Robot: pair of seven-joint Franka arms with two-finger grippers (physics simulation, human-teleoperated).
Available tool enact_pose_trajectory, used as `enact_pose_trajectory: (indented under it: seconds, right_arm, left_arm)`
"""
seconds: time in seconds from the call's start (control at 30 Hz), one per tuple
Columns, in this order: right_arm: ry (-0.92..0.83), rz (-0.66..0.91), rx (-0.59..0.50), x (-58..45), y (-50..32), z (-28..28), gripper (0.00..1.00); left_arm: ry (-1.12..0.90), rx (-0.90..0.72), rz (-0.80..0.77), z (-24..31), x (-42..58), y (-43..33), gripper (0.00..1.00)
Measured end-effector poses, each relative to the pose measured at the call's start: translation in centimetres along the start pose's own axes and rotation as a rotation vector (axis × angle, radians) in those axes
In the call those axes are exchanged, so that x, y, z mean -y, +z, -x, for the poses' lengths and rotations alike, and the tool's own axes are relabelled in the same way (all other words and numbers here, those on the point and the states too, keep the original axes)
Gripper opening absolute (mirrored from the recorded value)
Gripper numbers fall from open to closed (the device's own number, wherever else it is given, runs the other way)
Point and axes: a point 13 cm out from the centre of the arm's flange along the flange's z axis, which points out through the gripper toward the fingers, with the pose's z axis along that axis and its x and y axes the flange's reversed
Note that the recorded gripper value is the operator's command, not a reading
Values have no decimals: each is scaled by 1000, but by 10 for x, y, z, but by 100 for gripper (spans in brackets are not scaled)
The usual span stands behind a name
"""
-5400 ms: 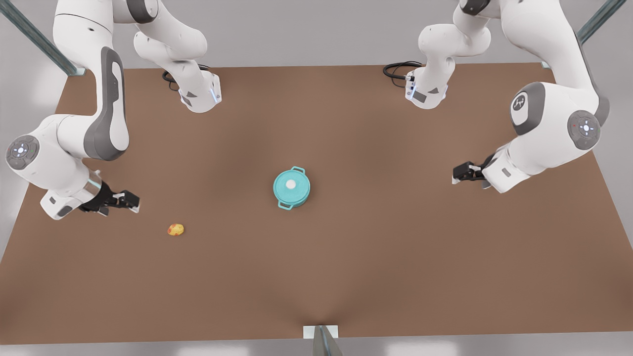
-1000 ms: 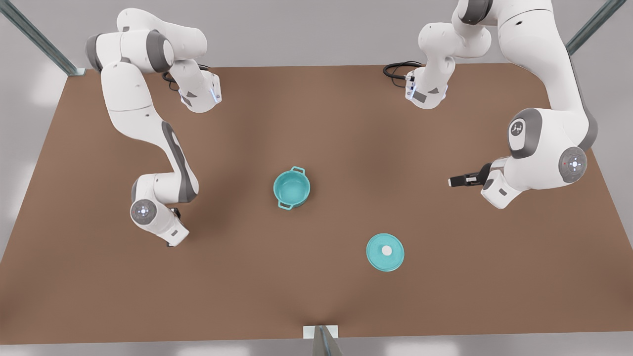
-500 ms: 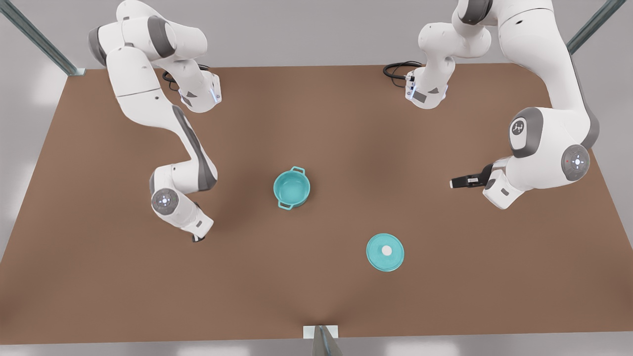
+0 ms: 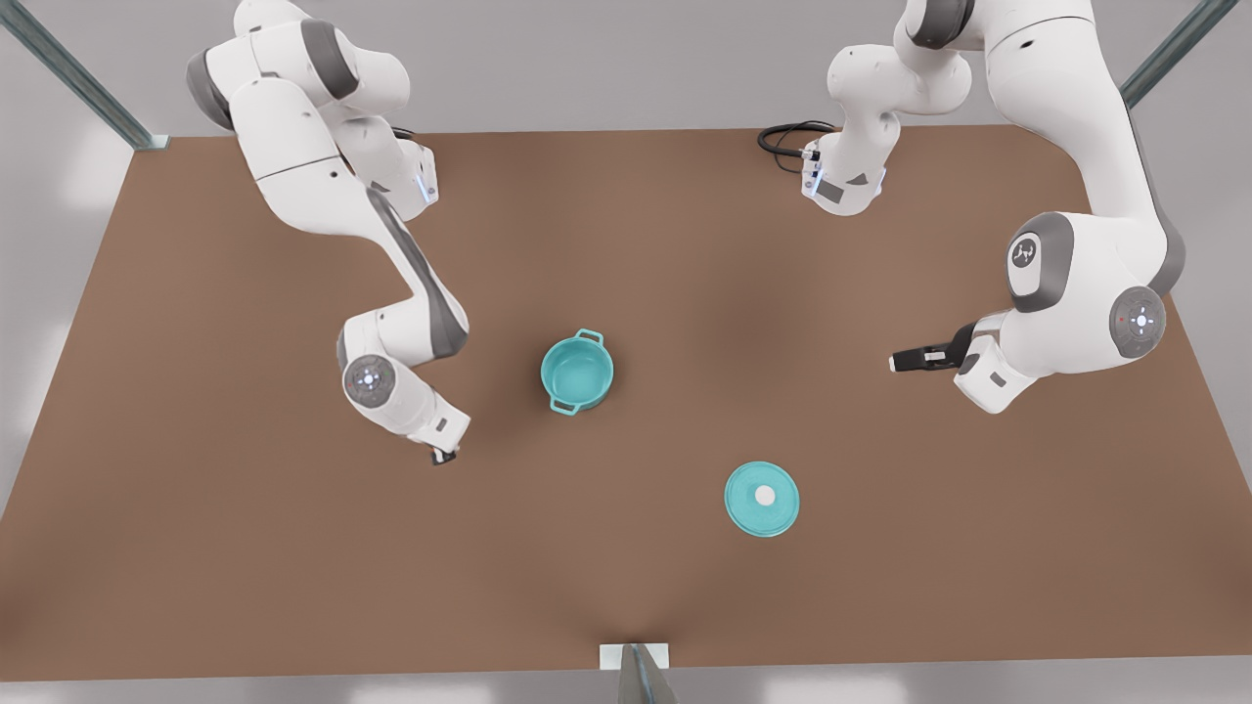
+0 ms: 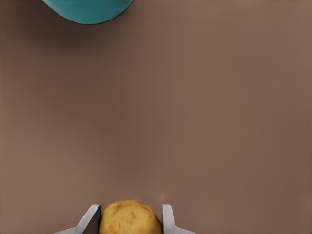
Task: Open the pot lid and put the potato into the pot
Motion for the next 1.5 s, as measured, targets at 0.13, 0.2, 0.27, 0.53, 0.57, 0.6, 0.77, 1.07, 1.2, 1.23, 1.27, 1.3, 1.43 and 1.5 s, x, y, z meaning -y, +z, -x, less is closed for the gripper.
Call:
enact_pose_trajectory:
  seconds: [0.13, 0.2, 0.27, 0.53, 0.57, 0.6, 0.77, 1.07, 1.2, 1.23, 1.27, 1.3, 1.43, 1.5]
  right_arm:
    - [-15, -1, 30, -1, -7, 27, 52]
    - [-25, 3, 43, -3, -8, 40, 52]
    - [-39, 6, 56, -4, -9, 54, 52]
    - [-97, 13, 91, -12, -16, 114, 52]
    - [-105, 13, 94, -13, -18, 122, 52]
    - [-114, 13, 99, -14, -20, 131, 52]
    - [-169, 24, 112, -25, -22, 184, 52]
    - [-214, 49, 131, -50, -16, 260, 55]
    - [-185, 52, 137, -50, -17, 262, 100]
    - [-179, 53, 138, -50, -17, 262, 100]
    - [-172, 53, 139, -50, -17, 262, 100]
    - [-165, 49, 140, -47, -19, 262, 100]
    - [104, -143, 46, 54, -122, 94, 100]
    - [376, -219, -55, 71, -212, -72, 100]
  left_arm:
    - [1, -2, 0, 0, 0, 1, 100]
    - [1, -3, 0, 0, 0, 1, 100]
    - [1, -4, 1, -1, 0, 1, 100]
    - [2, -3, 1, -1, 0, 1, 100]
    - [2, -3, 1, -1, 0, 1, 100]
    - [3, 0, 1, 0, 0, 0, 100]
    - [13, 62, 11, 6, 1, -27, 100]
    - [4, 55, 25, 11, -7, -20, 100]
    - [2, 56, 27, 15, -8, -16, 100]
    - [2, 56, 28, 16, -8, -15, 100]
    - [1, 58, 28, 17, -8, -14, 100]
    - [1, 60, 28, 18, -8, -14, 100]
    - [3, 67, 27, 19, -8, -15, 100]
    - [3, 74, 26, 21, -9, -17, 100]
